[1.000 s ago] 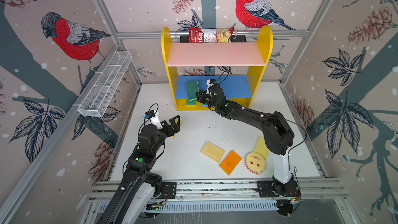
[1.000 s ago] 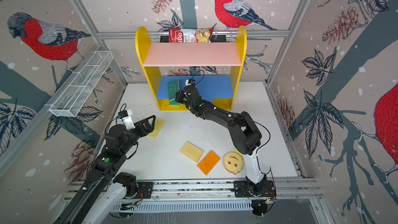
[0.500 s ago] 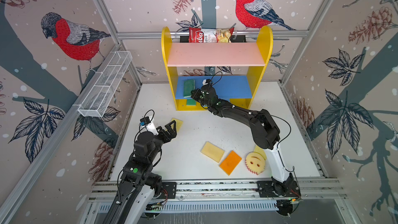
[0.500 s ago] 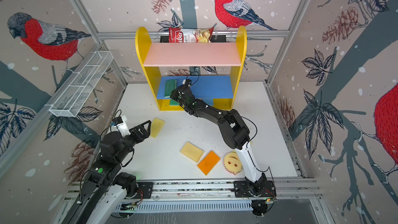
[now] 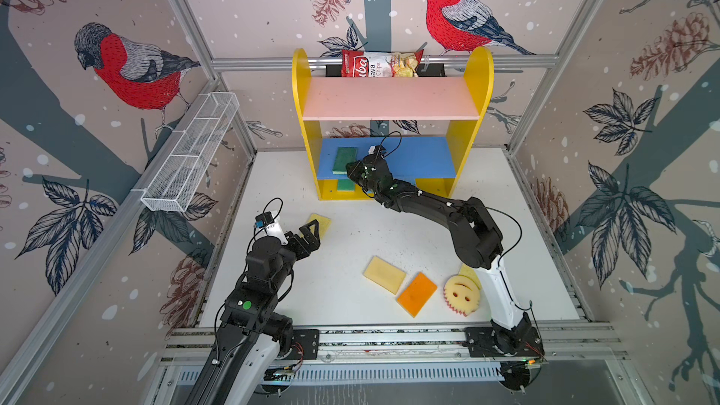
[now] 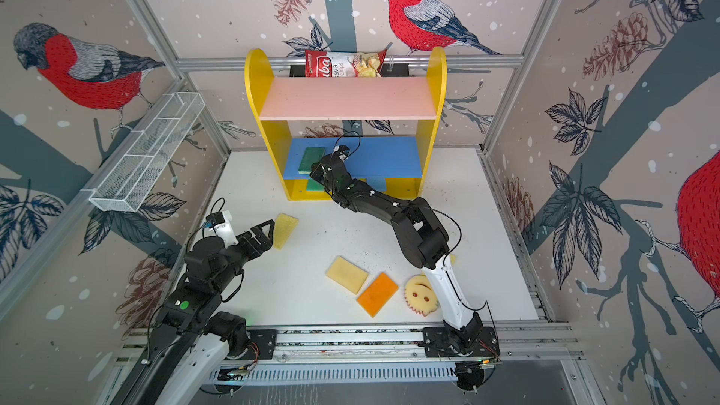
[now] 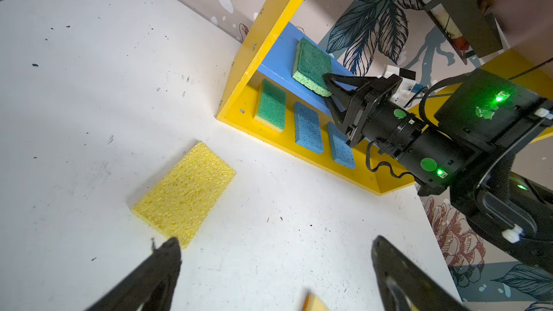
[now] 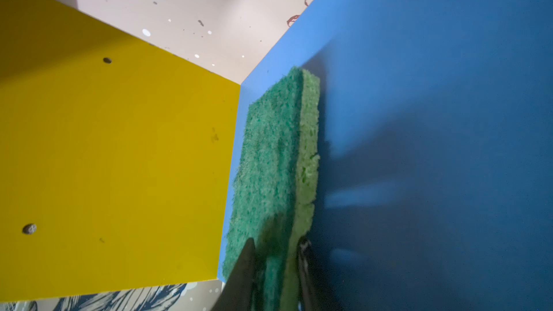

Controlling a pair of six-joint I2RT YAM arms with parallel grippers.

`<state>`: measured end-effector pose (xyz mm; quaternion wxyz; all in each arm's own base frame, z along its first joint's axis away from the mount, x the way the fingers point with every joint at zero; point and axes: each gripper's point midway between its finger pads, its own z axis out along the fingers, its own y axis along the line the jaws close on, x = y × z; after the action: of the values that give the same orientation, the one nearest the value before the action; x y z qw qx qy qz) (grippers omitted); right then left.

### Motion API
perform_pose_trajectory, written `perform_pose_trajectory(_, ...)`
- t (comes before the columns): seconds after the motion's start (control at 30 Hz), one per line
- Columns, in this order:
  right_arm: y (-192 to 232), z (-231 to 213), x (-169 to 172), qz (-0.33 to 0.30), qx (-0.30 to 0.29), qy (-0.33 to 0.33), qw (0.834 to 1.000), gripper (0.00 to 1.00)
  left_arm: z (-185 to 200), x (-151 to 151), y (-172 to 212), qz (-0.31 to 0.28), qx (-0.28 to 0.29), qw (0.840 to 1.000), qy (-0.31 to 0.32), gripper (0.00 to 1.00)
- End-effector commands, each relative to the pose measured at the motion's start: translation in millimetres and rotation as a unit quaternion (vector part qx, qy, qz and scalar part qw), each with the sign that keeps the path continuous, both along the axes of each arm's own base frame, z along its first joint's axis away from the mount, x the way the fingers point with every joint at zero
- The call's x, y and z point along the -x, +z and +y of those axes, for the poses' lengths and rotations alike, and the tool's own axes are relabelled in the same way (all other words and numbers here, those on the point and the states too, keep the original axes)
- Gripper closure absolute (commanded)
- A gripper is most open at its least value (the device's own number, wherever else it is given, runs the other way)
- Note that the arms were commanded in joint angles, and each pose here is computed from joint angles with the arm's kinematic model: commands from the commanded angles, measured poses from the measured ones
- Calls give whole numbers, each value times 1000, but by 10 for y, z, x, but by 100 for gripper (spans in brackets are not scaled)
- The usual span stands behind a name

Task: Place and organize the cleaning sponges onto the shelf
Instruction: 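Stand the green sponge upright on the blue shelf against the yellow side panel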

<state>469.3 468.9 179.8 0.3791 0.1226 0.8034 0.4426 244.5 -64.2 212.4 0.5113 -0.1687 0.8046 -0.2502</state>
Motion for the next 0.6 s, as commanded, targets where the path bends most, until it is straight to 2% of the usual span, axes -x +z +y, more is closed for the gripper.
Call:
perform_pose_trajectory(0.0,-16,-31,-42,-2,1,-11,1000,72,-15,-8,32,-10,-1,1000,-6,2)
perform_pose_trajectory(0.07,-26,-32,-53,-2,1,-10,1000,72,-2,-4,30,-10,-4,1000,-3,2)
perform_pose_trajectory(0.23,-55,-63,-77,0,5,-13,1000,63,5,7,28,-9,-3,1000,-1,2)
perform_pose_trajectory(0.4,-64,-71,-82,0,15,-8,1000,45,9,-2,25,-10,-3,1000,0,2)
perform_pose_trajectory(0.57,-22,-82,-45,-5,21,-5,1000,34,-12,-10,18,-10,1,1000,-3,2)
